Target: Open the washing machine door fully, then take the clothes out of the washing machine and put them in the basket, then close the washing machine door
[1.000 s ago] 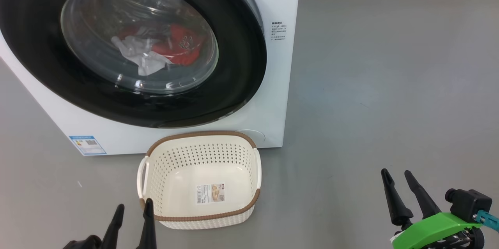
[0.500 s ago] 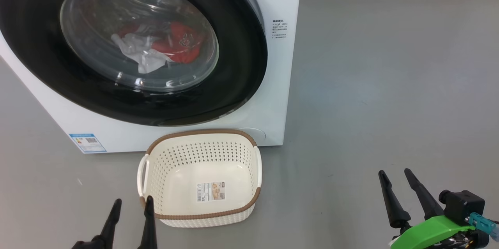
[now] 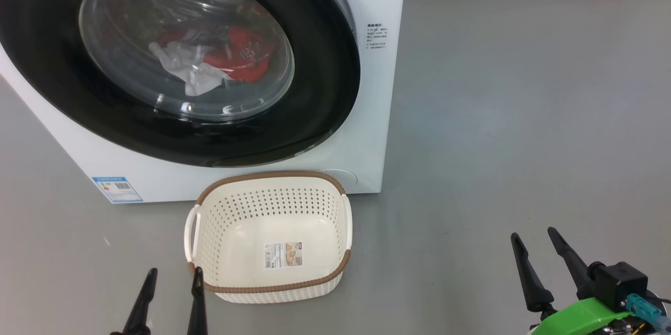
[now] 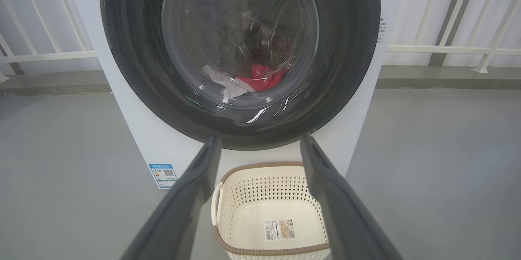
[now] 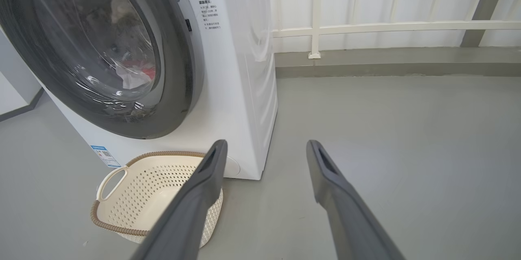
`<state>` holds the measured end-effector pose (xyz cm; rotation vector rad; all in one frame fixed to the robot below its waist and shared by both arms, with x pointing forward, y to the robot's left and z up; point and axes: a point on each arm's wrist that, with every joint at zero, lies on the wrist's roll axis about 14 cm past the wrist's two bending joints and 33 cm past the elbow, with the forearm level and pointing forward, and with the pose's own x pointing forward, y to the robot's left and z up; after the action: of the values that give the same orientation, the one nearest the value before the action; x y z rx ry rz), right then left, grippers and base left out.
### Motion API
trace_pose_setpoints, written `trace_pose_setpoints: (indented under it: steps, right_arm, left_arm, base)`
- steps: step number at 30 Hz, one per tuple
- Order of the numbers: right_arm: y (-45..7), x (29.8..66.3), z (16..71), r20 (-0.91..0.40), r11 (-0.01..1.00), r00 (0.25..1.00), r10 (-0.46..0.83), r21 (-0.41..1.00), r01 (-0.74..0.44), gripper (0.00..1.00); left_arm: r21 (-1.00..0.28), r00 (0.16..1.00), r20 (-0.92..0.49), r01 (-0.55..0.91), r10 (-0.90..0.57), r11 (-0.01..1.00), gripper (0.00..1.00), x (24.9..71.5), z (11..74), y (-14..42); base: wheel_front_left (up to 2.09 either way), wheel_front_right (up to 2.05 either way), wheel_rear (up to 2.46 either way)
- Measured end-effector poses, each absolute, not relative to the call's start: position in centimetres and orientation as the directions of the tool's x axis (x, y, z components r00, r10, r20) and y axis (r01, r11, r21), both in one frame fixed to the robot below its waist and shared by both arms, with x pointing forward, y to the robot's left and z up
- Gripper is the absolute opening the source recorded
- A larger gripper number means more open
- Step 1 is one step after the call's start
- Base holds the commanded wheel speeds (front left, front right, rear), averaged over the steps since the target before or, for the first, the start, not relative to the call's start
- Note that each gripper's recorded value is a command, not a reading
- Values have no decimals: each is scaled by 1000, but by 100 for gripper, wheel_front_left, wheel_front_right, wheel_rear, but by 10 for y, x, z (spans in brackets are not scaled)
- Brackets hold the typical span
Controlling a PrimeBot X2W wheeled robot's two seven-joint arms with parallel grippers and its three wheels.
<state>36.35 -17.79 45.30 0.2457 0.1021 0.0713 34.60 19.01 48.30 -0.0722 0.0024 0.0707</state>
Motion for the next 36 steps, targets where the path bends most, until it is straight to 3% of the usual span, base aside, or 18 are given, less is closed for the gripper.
trace_pose_setpoints:
  steps: [17, 18, 19, 20, 25, 36]
  right_arm:
    - [-179, 362, 451, -93, 976, 992, 84, 209, -63, 100]
    - [-177, 363, 453, -87, 972, 993, 84, 225, -62, 49]
    - [-175, 364, 453, -85, 971, 993, 87, 232, -65, 17]
    - [-173, 364, 454, -81, 967, 993, 91, 244, -69, 0]
    - [-165, 381, 475, -11, 949, 995, 100, 303, -92, 0]
    - [-139, 453, 561, 241, 894, 961, 137, 388, -224, 0]
  left_arm:
    - [-46, 998, -6, -64, 64, 997, 100, 347, 481, 190]
    - [-47, 998, -7, -63, 63, 997, 100, 346, 481, 190]
    - [-49, 998, -8, -63, 62, 997, 100, 346, 480, 190]
    - [-49, 998, -9, -62, 62, 997, 100, 346, 480, 189]
    - [-54, 999, -13, -52, 51, 997, 100, 346, 479, 185]
    - [-79, 999, -22, -37, 35, 996, 100, 349, 476, 176]
  base:
    - [0, 0, 0]
    - [0, 0, 0]
    - [0, 0, 0]
    - [0, 0, 0]
    - [0, 0, 0]
    - [0, 0, 0]
